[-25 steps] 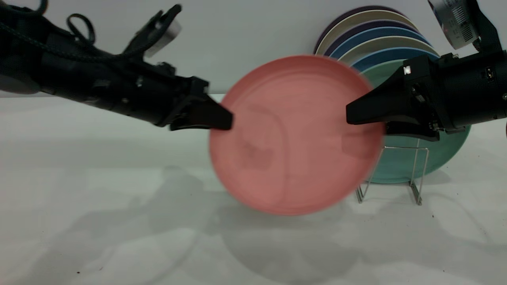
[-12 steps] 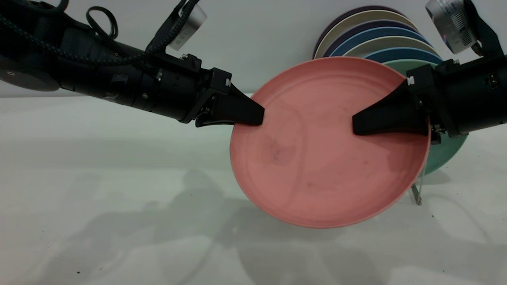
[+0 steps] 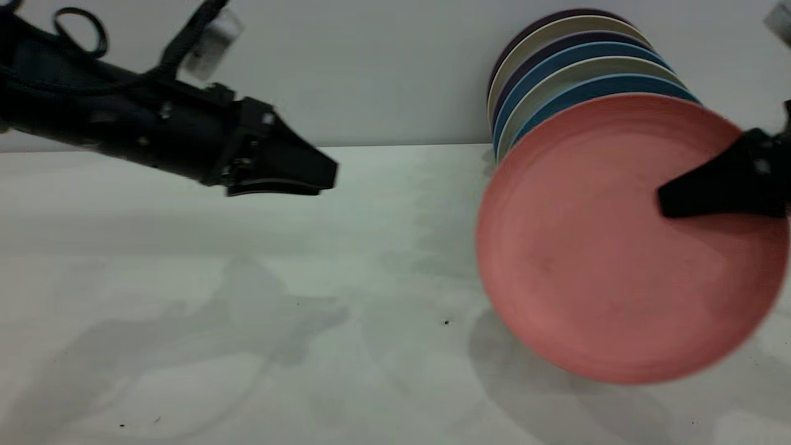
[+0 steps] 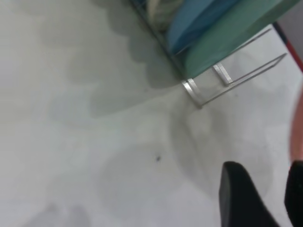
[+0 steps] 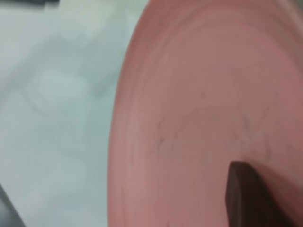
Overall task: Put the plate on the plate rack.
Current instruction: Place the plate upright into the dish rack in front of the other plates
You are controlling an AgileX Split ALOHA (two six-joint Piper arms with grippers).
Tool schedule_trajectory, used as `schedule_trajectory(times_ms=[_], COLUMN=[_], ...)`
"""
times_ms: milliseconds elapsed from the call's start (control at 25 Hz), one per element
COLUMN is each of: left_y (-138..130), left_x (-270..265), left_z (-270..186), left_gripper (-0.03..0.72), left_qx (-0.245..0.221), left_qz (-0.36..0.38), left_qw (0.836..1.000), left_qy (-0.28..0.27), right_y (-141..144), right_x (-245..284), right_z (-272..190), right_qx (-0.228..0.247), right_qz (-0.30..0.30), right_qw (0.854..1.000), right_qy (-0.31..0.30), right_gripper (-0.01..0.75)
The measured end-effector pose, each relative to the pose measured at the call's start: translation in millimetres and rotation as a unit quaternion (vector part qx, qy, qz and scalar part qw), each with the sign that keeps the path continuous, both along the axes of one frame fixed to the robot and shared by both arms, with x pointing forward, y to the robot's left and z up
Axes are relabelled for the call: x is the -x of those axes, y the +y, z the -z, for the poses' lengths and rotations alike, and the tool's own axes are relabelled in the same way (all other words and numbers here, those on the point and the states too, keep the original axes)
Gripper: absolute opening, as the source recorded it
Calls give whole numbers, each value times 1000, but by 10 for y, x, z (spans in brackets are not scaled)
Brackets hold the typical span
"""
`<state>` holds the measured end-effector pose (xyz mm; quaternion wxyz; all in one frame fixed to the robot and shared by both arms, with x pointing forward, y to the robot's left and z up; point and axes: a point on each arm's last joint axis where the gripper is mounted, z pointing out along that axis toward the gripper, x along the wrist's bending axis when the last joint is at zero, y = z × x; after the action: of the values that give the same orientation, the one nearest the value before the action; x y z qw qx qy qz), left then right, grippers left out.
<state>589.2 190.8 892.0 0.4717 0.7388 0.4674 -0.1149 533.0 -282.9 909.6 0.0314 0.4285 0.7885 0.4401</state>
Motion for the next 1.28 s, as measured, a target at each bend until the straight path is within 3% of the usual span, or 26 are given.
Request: schedule_trajectory(times_ms=[160, 560, 840, 1080, 1280], left_y=[206, 312, 316, 333, 336], left_x=[-34, -38, -41, -54, -51], left_z=[35, 67, 71, 84, 90], left_gripper=[324, 327, 329, 329, 329], left_qx=[-18, -41, -44, -55, -60], left_qz=[-25, -28, -29, -37, -35], left_qw=[999, 999, 998, 998, 998], left_qy=[16, 19, 18, 15, 15], right_y=[-10, -90, -138, 141, 317], right_x=[60, -62, -245, -377, -445], right_z=[-139, -344, -520, -653, -731], right_qx=[59, 150, 236, 271, 288], right_qz=[-82, -158, -226, -267, -277], right_qw=[992, 968, 929, 899, 884], right_qy=[-76, -128, -172, -216, -243], right_gripper=[160, 160, 160, 160, 160])
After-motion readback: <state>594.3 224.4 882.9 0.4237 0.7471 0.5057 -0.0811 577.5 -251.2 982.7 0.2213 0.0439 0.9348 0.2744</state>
